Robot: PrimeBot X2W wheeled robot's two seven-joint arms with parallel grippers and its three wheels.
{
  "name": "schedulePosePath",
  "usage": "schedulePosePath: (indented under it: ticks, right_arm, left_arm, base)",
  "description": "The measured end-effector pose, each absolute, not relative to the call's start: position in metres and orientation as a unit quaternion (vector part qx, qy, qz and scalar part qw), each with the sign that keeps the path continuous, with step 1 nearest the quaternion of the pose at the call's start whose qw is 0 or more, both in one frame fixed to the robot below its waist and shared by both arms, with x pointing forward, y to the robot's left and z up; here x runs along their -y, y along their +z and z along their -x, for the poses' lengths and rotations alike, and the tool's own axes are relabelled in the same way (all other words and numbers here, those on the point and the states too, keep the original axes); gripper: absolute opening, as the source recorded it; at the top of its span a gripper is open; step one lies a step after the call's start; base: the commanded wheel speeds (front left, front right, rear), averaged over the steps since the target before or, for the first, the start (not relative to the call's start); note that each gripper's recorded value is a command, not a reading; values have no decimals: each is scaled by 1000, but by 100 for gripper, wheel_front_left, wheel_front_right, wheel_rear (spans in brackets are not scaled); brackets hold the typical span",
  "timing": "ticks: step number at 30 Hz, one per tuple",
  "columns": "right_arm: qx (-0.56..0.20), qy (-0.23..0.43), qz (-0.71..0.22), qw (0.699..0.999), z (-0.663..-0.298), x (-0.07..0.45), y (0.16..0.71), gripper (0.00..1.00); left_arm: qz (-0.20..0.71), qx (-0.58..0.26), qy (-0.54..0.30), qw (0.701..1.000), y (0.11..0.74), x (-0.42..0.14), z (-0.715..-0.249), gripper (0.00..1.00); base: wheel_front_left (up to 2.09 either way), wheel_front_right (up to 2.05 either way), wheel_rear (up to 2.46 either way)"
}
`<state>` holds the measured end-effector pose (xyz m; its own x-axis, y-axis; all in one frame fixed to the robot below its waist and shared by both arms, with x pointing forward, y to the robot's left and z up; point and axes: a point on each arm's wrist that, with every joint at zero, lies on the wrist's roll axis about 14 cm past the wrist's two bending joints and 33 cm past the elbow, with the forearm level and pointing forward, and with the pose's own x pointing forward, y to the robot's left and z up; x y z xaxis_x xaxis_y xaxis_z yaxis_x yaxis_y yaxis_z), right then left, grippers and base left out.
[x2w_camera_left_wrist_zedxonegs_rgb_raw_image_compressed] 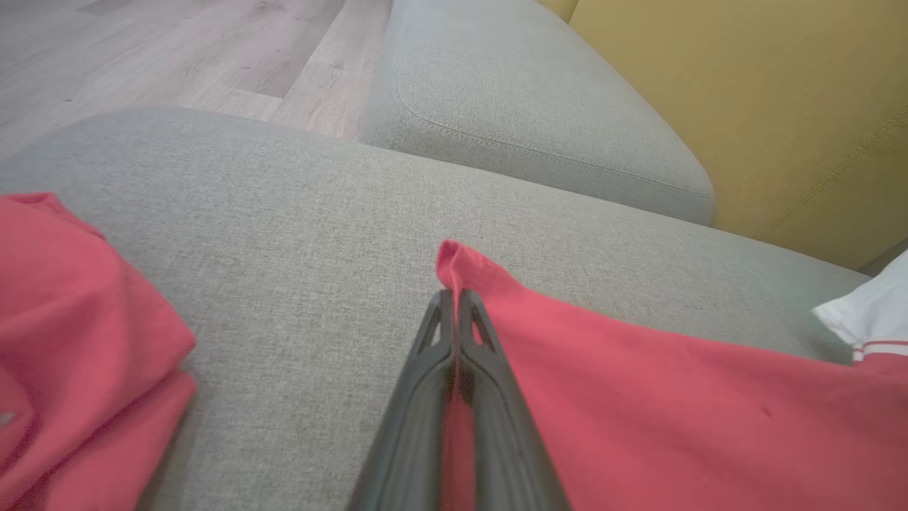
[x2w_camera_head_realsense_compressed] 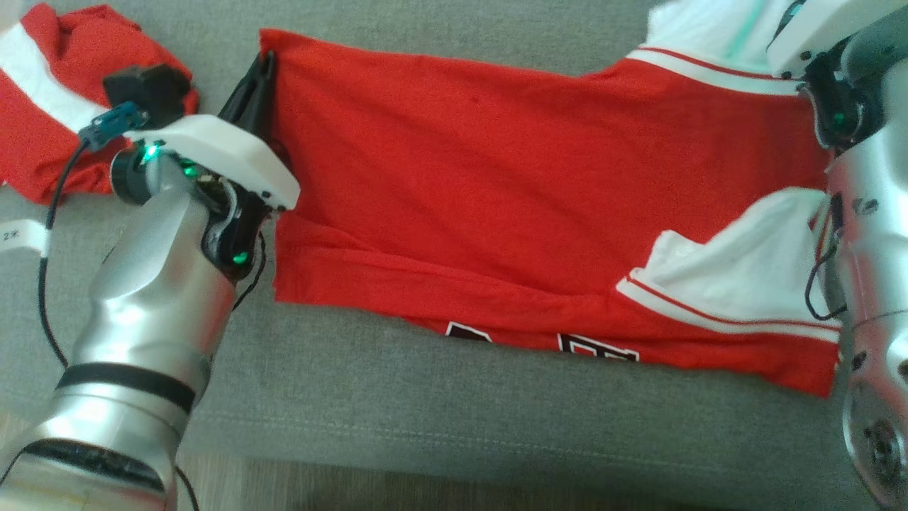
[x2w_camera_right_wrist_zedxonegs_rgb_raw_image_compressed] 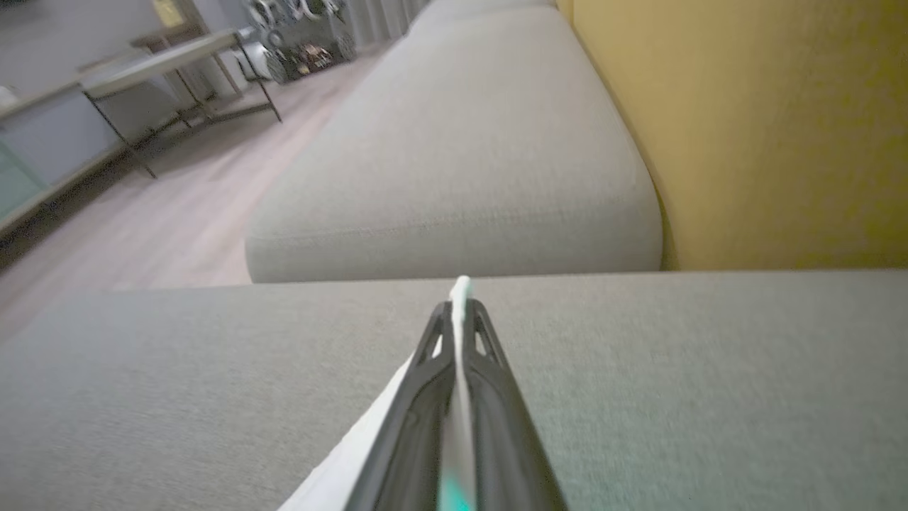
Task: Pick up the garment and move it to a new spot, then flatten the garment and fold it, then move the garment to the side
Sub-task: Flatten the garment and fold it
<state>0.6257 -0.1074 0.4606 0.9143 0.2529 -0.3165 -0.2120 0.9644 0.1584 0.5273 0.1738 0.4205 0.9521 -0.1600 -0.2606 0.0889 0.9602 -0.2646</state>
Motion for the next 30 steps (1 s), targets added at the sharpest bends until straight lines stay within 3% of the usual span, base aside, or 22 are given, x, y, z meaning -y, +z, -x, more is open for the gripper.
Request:
schedulePosePath:
  ticks: [8, 18, 27, 28, 29, 30]
  right_arm:
    - [-136, 143, -102, 975, -577, 105, 471, 0]
    - [-178, 128, -196, 956, -470, 127, 448, 0]
    - [-222, 92, -246, 939, -405, 135, 427, 0]
    - [-230, 89, -247, 937, -400, 135, 423, 4]
    - [-238, 86, -245, 936, -395, 136, 420, 25]
    - [-245, 85, -240, 936, -391, 136, 416, 56]
  left_arm:
    - [148, -143, -66, 976, 420, -171, -504, 0]
    - [183, -162, -55, 968, 400, -177, -469, 0]
    - [199, -180, -44, 962, 385, -178, -450, 0]
    - [202, -185, -42, 961, 381, -178, -447, 0]
    - [203, -190, -40, 960, 379, -178, -444, 6]
    - [203, -193, -37, 959, 377, -178, -441, 38]
  base:
    - [0, 0, 0]
    - [0, 0, 0]
    - [0, 0, 0]
    - [0, 0, 0]
    - [0, 0, 0]
    - [0, 0, 0]
